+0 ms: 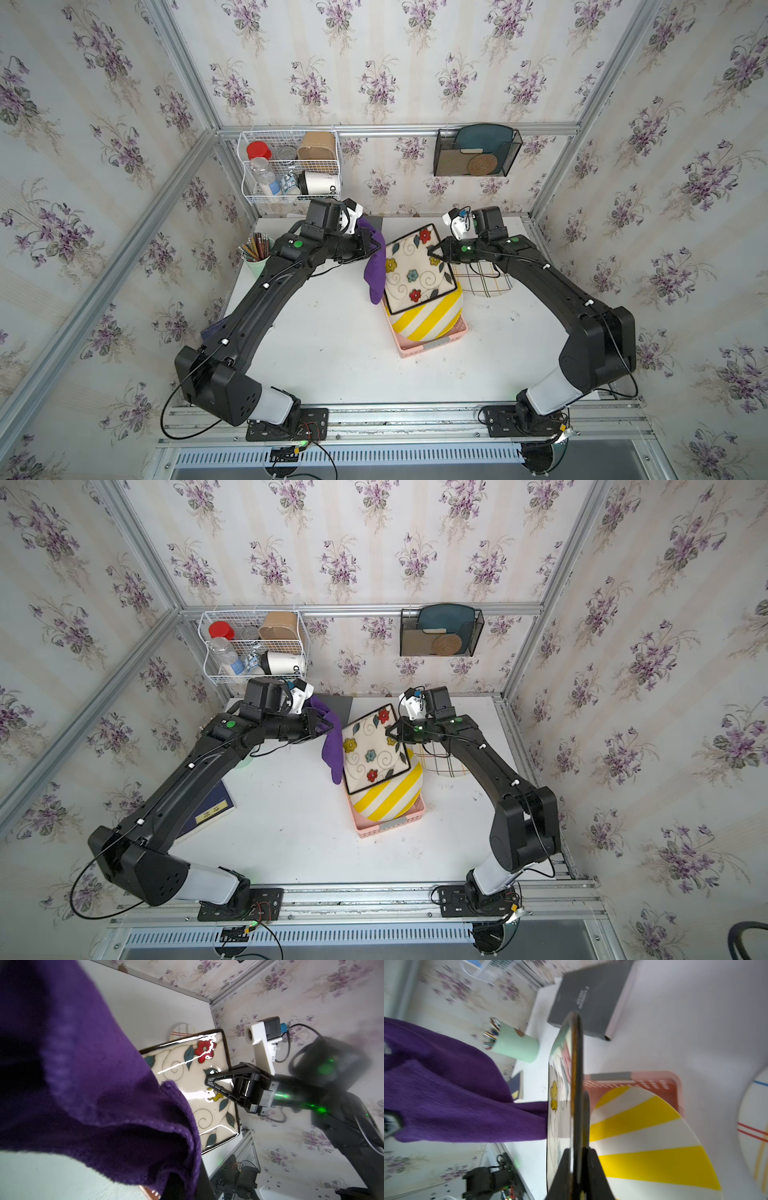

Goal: Wipe the wet plate dry
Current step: Wipe the plate with towel.

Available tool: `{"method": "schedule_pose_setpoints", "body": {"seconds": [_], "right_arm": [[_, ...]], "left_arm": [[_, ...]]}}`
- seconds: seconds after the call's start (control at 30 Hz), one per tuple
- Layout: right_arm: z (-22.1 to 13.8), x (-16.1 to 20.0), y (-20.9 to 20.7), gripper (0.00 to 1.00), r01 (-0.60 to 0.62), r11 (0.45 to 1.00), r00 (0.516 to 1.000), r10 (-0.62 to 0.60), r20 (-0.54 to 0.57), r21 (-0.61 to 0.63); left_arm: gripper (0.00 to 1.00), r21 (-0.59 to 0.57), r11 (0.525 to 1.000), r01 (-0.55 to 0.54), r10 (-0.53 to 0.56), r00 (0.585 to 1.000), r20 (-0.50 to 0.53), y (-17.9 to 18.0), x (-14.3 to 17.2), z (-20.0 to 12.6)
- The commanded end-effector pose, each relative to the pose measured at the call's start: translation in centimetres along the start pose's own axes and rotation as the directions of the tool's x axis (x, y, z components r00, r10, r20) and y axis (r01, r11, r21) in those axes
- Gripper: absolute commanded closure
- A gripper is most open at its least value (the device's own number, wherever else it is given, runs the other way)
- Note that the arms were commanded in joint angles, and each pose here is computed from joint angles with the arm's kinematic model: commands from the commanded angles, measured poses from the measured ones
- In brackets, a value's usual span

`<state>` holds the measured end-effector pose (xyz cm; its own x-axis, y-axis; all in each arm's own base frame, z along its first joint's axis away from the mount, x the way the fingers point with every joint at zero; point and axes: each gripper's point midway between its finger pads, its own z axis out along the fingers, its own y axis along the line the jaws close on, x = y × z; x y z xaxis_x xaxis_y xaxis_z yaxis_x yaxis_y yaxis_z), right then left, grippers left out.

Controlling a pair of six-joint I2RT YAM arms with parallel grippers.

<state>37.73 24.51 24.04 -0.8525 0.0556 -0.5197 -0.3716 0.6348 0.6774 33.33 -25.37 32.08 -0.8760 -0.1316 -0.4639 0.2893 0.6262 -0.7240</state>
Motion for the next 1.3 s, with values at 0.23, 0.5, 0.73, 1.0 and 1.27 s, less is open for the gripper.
{"method": "schedule_pose_setpoints", "body": {"seconds": [0.23, 0.5, 0.73, 1.0, 1.27], "right_arm": [[-3.1, -4.8, 8.9, 1.0, -0.131, 0.863, 0.956, 0.241, 0.169, -0.488], [-4.9, -6.6, 10.8, 1.0, -0.096, 0.841, 0.94, 0.252, 0.229, -0.532], [-4.8, -6.5, 10.4, 1.0, -0.102, 0.845, 0.937, 0.258, 0.234, -0.524], [-4.2, -6.7, 10.2, 1.0, -0.104, 0.846, 0.941, 0.254, 0.224, -0.523], [-4.3, -7.3, 10.9, 1.0, -0.087, 0.839, 0.941, 0.247, 0.233, -0.537]], "left_arm": [[1.0, -0.098, 0.991, -0.089, 0.085, 0.995, -0.047, -1.9, -0.4, 3.9], [0.98, -0.436, 0.834, -0.338, 0.256, 0.937, -0.237, 4.8, 2.1, 5.7], [0.68, -0.52, 0.737, -0.431, 0.293, 0.898, -0.329, 5.7, 3.0, 4.3], [0.32, -0.485, 0.725, -0.49, 0.275, 0.851, -0.448, 6.3, 5.4, 3.1], [1.0, -0.469, 0.782, -0.411, 0.218, 0.885, -0.412, 7.5, 6.3, 6.6]]}}
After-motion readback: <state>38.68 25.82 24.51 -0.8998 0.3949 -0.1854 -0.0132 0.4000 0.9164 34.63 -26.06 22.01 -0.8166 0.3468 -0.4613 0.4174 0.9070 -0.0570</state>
